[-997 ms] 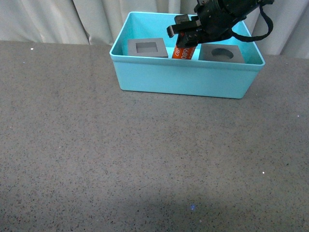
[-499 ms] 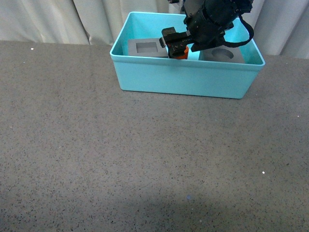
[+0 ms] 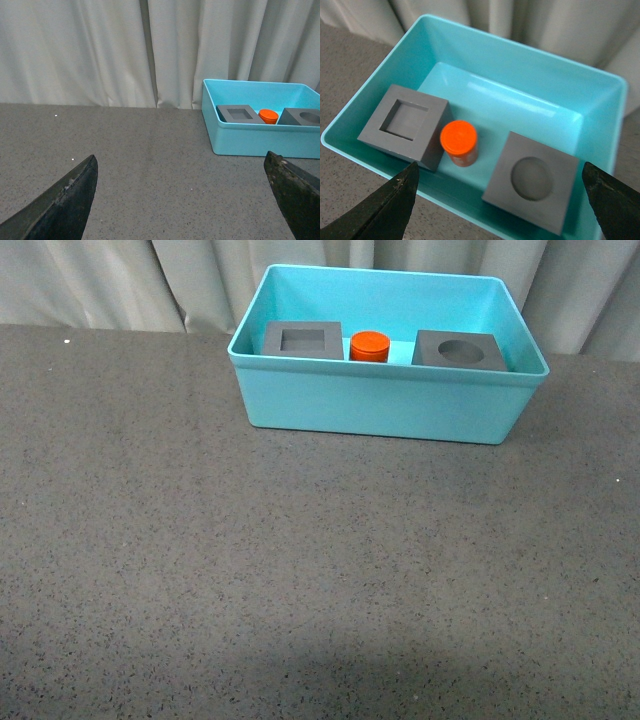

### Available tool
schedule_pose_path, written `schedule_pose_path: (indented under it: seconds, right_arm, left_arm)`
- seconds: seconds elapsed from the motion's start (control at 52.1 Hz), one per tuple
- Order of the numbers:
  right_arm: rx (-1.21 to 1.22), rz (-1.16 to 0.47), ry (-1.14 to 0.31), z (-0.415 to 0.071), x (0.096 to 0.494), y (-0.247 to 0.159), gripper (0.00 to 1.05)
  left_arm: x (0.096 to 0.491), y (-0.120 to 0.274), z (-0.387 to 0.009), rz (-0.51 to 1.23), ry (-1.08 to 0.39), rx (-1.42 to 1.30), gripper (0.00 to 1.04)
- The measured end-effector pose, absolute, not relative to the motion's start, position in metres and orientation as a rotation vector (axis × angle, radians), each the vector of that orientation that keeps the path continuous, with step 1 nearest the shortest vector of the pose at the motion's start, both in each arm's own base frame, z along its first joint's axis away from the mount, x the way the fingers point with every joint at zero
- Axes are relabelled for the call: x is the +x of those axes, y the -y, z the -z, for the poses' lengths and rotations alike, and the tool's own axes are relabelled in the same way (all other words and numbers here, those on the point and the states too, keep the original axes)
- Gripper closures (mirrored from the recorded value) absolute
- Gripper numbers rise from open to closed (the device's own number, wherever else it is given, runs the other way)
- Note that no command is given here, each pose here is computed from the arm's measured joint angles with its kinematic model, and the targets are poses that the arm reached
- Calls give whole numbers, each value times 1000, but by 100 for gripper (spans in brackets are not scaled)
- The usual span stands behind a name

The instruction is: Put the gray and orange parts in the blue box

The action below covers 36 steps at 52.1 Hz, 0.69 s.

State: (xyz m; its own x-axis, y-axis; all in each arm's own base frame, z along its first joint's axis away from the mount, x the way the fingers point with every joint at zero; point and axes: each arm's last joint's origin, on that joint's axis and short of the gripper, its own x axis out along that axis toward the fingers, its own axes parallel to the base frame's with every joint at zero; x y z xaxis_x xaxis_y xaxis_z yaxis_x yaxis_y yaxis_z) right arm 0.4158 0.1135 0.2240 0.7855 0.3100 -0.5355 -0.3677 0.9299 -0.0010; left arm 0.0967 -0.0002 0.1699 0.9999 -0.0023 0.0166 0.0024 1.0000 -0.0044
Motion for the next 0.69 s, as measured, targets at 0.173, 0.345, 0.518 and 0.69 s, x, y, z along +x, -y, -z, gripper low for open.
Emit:
schedule_pose_path:
  seconds: [0.173,0.345,0.518,0.69]
  right_arm:
    - [-114,-218,-436,-232,362,-83,10]
    - [-100,-51,-381,-231,290,-43,10]
    - [-89,122,-364,-223,232,-11,10]
    - [-102,293,-314,-214,185,5,10]
  left_arm:
    - [97,0,-170,2,17,-4,7]
    - [97,0,-170,2,17,-4,7]
    - [97,0,-170,2,17,-4,7]
    - [97,0,-170,2,17,-5,7]
